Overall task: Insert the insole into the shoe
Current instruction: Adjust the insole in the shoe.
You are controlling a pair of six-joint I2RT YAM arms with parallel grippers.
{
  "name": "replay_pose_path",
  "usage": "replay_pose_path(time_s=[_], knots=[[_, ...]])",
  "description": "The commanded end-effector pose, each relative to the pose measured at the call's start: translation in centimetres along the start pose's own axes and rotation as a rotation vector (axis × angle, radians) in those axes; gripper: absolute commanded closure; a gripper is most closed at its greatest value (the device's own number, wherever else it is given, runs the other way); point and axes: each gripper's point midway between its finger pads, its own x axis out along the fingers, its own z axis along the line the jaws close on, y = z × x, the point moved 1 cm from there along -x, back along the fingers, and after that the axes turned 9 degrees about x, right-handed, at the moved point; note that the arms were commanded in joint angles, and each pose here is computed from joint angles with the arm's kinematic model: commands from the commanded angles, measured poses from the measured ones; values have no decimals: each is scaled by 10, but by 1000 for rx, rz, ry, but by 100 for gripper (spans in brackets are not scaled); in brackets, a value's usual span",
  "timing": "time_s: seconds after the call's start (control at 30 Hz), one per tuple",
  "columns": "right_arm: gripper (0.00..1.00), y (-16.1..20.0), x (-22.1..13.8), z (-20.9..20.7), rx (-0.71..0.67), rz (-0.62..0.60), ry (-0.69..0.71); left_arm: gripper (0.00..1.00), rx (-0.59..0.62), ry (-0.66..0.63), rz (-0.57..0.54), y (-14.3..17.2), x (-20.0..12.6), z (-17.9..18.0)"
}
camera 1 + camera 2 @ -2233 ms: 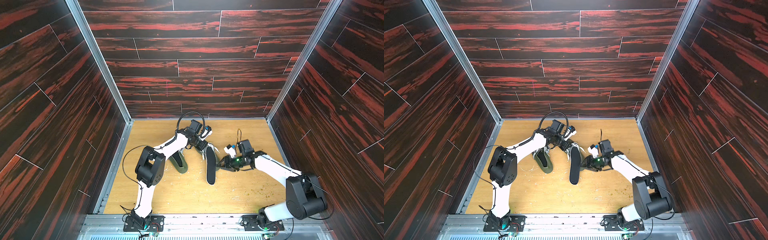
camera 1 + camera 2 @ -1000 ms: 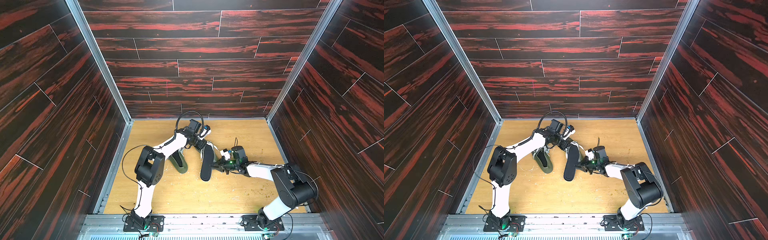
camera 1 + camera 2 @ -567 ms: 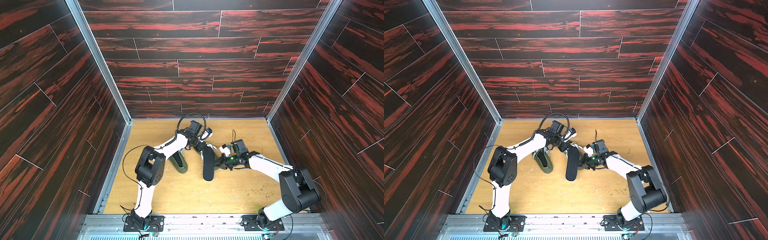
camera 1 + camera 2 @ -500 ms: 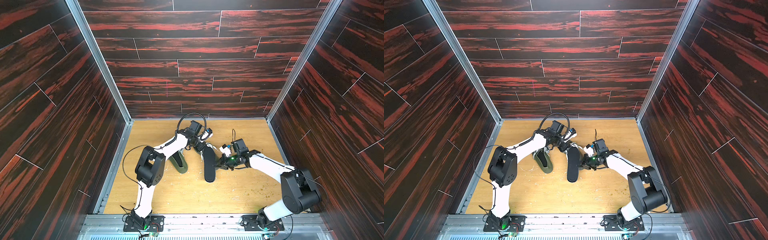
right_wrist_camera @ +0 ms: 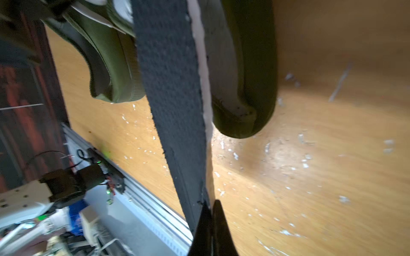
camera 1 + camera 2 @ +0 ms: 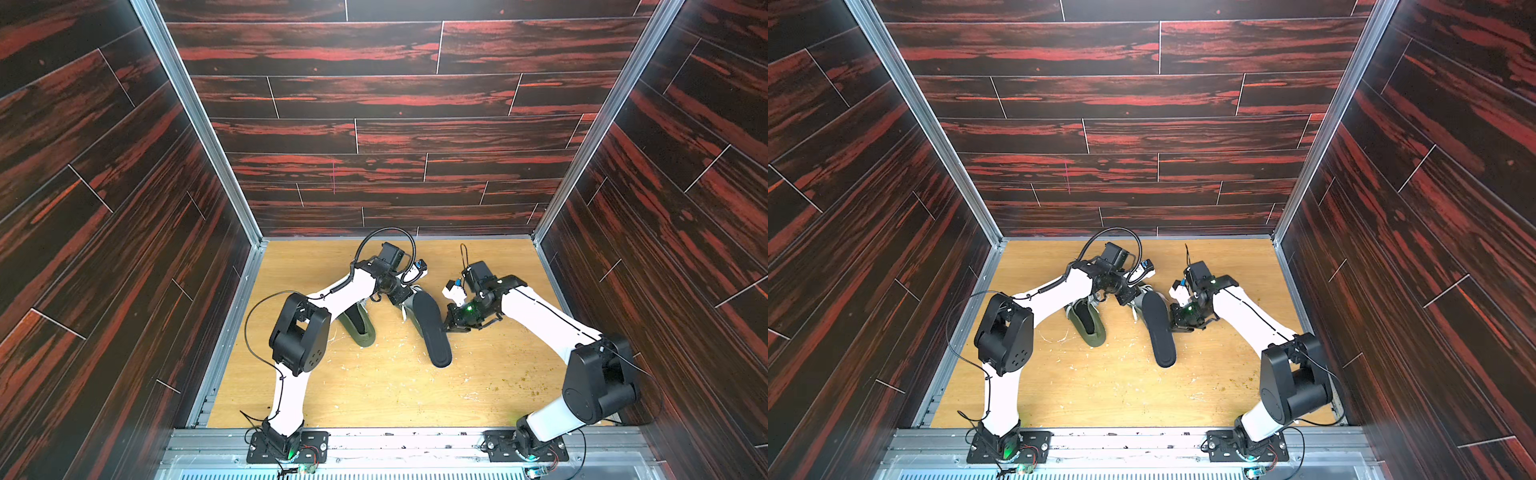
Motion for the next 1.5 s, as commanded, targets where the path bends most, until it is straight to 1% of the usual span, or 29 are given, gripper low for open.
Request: replay_pose_path(time_s=[0.0, 0.17, 0.3, 0.4, 0.43, 0.47, 0.6, 0.8, 0.83, 0.87, 0.9, 0.97, 1.0, 1.07, 1.1, 1.17, 1.2, 1.23, 1.27, 1.33, 1.4, 1.43, 1.47], knots=[[97, 1, 1, -18, -43, 62, 120, 100, 50, -26, -100, -31, -29, 0], [95, -20, 20, -19, -91, 66, 123, 100, -5, -43, -128, -35, -26, 4], [90, -37, 29, -30, -123, 51, 191, 100, -35, -44, -132, -38, -24, 7], [81, -48, 32, -36, -130, 26, 230, 100, -50, -44, -133, -40, -25, 8], [76, -50, 32, -36, -128, 9, 230, 100, -60, -48, -131, -39, -24, 9], [70, -51, 31, -33, -129, -9, 216, 100, -72, -57, -127, -40, -24, 11], [55, -49, 25, -23, -135, -80, 146, 100, -101, -50, -101, -36, -21, 10], [39, -49, 18, -14, -143, -193, 69, 100, -114, -52, -83, -31, -19, 9], [26, -49, 16, -12, -147, -221, 54, 100, -116, -52, -81, -31, -19, 10], [5, -49, 14, -11, -150, -250, 41, 100, -116, -53, -79, -32, -20, 9], [2, -49, 10, -7, -158, -284, 18, 100, -114, -54, -80, -33, -21, 10], [2, -51, 2, -2, -162, -357, -15, 100, -113, -54, -80, -34, -22, 10], [2, -54, -3, -5, -154, -400, 0, 100, -113, -58, -80, -34, -24, 11], [2, -62, -14, -15, -123, -487, 77, 100, -112, -66, -79, -35, -25, 12], [2, -68, -25, -22, -112, -549, 146, 100, -111, -71, -80, -35, -25, 13], [2, -76, -48, -28, -152, -697, 303, 100, -110, -74, -87, -38, -26, 14], [2, -80, -65, -31, -159, -800, 400, 100, -113, -76, -92, -39, -26, 16], [2, -85, -81, -33, -143, -893, 468, 100, -117, -75, -97, -41, -26, 16], [2, -85, -85, -31, -141, -911, 466, 100, -118, -74, -102, -43, -27, 16], [2, -83, -92, -38, -73, -901, 477, 100, -121, -70, -113, -47, -27, 17], [2, -79, -79, -20, -184, -810, 391, 100, -125, -74, -115, -49, -27, 19], [1, -73, -69, -10, -226, -748, 327, 100, -129, -76, -114, -49, -27, 20], [2, -68, -63, -7, -249, -709, 299, 100, -131, -72, -113, -50, -27, 19]])
